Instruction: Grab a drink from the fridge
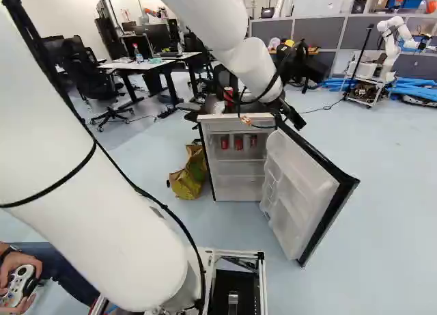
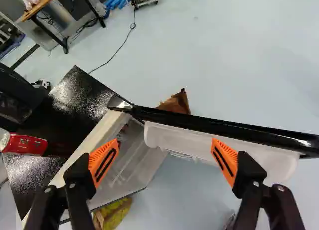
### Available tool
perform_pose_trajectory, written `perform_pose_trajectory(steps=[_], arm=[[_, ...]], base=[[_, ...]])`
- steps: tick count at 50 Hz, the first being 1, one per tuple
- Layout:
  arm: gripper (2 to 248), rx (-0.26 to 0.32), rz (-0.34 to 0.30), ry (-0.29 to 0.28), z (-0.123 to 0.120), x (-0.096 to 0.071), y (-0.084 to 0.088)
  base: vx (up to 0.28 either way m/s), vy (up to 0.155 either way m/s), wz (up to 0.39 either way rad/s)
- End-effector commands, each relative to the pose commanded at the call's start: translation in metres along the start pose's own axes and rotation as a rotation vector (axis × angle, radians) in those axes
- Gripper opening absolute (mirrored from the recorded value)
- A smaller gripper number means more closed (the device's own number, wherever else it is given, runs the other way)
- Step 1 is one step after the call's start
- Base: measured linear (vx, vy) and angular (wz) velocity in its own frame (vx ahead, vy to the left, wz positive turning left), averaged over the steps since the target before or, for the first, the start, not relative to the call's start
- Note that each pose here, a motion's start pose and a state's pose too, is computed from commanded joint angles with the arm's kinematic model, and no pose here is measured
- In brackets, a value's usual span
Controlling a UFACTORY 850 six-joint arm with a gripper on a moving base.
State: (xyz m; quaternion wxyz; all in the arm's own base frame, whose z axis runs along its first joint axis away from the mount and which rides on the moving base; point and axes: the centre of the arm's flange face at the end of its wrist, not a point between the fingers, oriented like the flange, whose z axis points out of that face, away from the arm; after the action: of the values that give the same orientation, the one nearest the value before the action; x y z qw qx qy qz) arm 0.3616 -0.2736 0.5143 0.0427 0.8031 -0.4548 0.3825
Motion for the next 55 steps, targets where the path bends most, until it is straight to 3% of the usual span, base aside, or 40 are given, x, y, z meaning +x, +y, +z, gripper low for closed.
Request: perform_pose_trajectory(steps=[8, 55], arm=[[247, -0.018, 0.029, -0.018, 0.003, 0.006, 0.011], [247, -0.101, 0.108, 0.020, 0.037, 0.065, 0.061]], base=[[0.000, 0.000, 0.000], [0.000, 0.000, 0.000]])
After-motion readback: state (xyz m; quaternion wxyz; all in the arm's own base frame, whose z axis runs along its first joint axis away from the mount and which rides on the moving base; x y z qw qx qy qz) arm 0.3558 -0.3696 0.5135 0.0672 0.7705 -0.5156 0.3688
